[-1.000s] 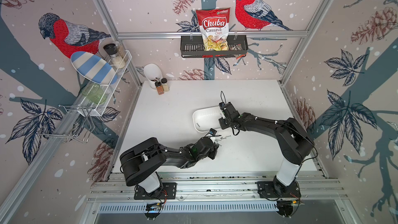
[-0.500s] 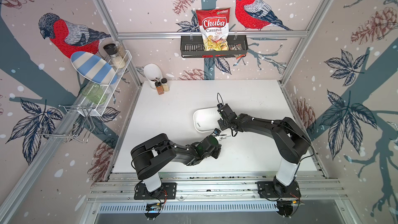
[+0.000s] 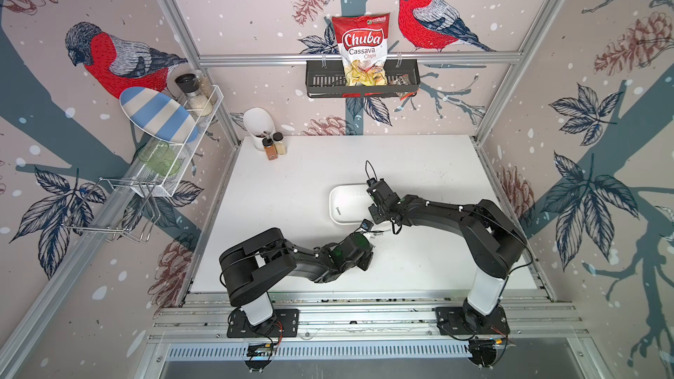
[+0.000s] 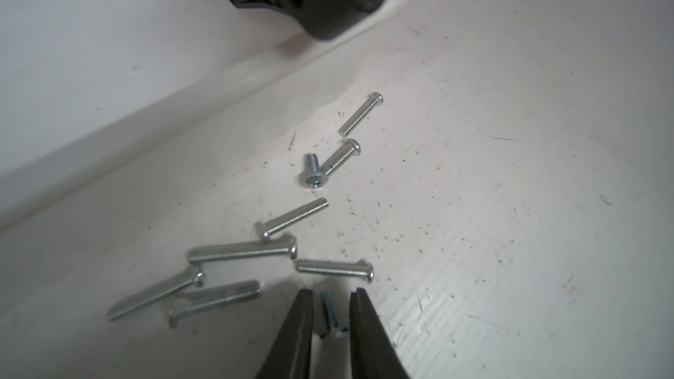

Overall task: Put the screws on the desktop into the storage box
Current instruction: Pick up the screw from the center of the board.

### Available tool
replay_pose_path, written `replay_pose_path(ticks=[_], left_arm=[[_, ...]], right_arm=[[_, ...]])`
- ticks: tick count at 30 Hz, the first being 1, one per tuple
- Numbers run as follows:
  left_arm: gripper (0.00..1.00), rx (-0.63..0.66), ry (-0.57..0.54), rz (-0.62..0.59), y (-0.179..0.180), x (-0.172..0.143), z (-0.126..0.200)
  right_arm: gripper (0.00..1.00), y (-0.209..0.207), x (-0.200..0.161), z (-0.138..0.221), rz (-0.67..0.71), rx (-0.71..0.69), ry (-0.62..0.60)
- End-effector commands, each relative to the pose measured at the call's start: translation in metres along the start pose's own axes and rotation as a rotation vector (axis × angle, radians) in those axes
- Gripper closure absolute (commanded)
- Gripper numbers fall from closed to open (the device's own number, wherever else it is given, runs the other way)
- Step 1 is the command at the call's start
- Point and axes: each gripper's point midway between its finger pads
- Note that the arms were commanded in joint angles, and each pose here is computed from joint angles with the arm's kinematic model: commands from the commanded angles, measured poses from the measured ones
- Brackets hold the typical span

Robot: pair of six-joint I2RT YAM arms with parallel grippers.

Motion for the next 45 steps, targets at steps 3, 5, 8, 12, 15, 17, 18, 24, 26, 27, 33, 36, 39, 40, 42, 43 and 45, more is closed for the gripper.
replay_pose_path(ticks=[3, 5, 8, 12, 15, 17, 18, 24, 26, 27, 33, 36, 39, 40, 42, 43, 45], left_arm=[[0.74, 0.034, 0.051, -0.009, 0.008, -0.016, 0.004], [0.75, 0.035, 0.057, -0.010, 0.008, -0.018, 0.003], [0.75, 0.030, 0.065, -0.013, 0.007, -0.020, 0.002], [0.77, 0.036, 0.072, -0.016, 0.009, -0.023, 0.001], [0.79, 0.036, 0.082, -0.018, 0.009, -0.026, 0.000], [0.81, 0.037, 0.087, -0.017, 0.009, -0.027, 0.000], [0.82, 0.037, 0.090, -0.018, 0.009, -0.028, 0.000], [0.89, 0.035, 0.088, -0.019, 0.008, -0.025, -0.001], [0.89, 0.037, 0.086, -0.019, 0.009, -0.025, 0.000], [0.89, 0.040, 0.085, -0.020, 0.009, -0.024, 0.001], [0.91, 0.042, 0.056, -0.018, 0.009, -0.014, 0.005], [0.91, 0.044, 0.048, -0.024, 0.008, -0.010, 0.006], [0.91, 0.042, 0.041, -0.025, 0.007, -0.007, 0.007], [0.92, 0.043, 0.041, -0.027, 0.006, -0.006, 0.007], [0.92, 0.044, 0.037, -0.030, 0.006, -0.004, 0.008], [0.92, 0.044, 0.033, -0.030, 0.006, -0.002, 0.009], [0.92, 0.044, 0.026, -0.032, 0.006, 0.001, 0.011]], right_arm=[[0.74, -0.002, 0.001, 0.004, 0.004, -0.017, -0.010], [0.74, -0.001, 0.000, 0.004, 0.008, -0.016, -0.008], [0.74, 0.001, 0.000, 0.005, 0.011, -0.015, -0.010], [0.74, 0.002, -0.001, 0.006, 0.019, -0.017, -0.010], [0.74, 0.001, -0.001, 0.007, 0.018, -0.020, -0.012], [0.74, 0.001, 0.000, 0.009, 0.017, -0.021, -0.017], [0.74, 0.001, 0.001, 0.010, 0.017, -0.019, -0.019], [0.74, 0.000, 0.006, 0.019, 0.005, -0.010, -0.049], [0.74, 0.001, 0.008, 0.023, 0.003, -0.004, -0.060], [0.74, 0.001, 0.008, 0.025, 0.002, -0.001, -0.064], [0.74, 0.004, 0.013, 0.032, -0.001, 0.011, -0.086], [0.74, 0.004, 0.015, 0.038, -0.006, 0.023, -0.098], [0.74, 0.004, 0.019, 0.046, -0.017, 0.038, -0.127], [0.74, 0.004, 0.020, 0.049, -0.019, 0.042, -0.133], [0.74, 0.003, 0.021, 0.053, -0.024, 0.050, -0.142], [0.74, 0.003, 0.022, 0.055, -0.026, 0.054, -0.148], [0.74, 0.002, 0.023, 0.058, -0.033, 0.057, -0.154]])
Point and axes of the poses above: each gripper's point midway between its finger pads, its own z axis back along the fingers, its own y axis along the line the jaws close on, x = y × z, and after that the axes turned 1 degree about -z, right-handed
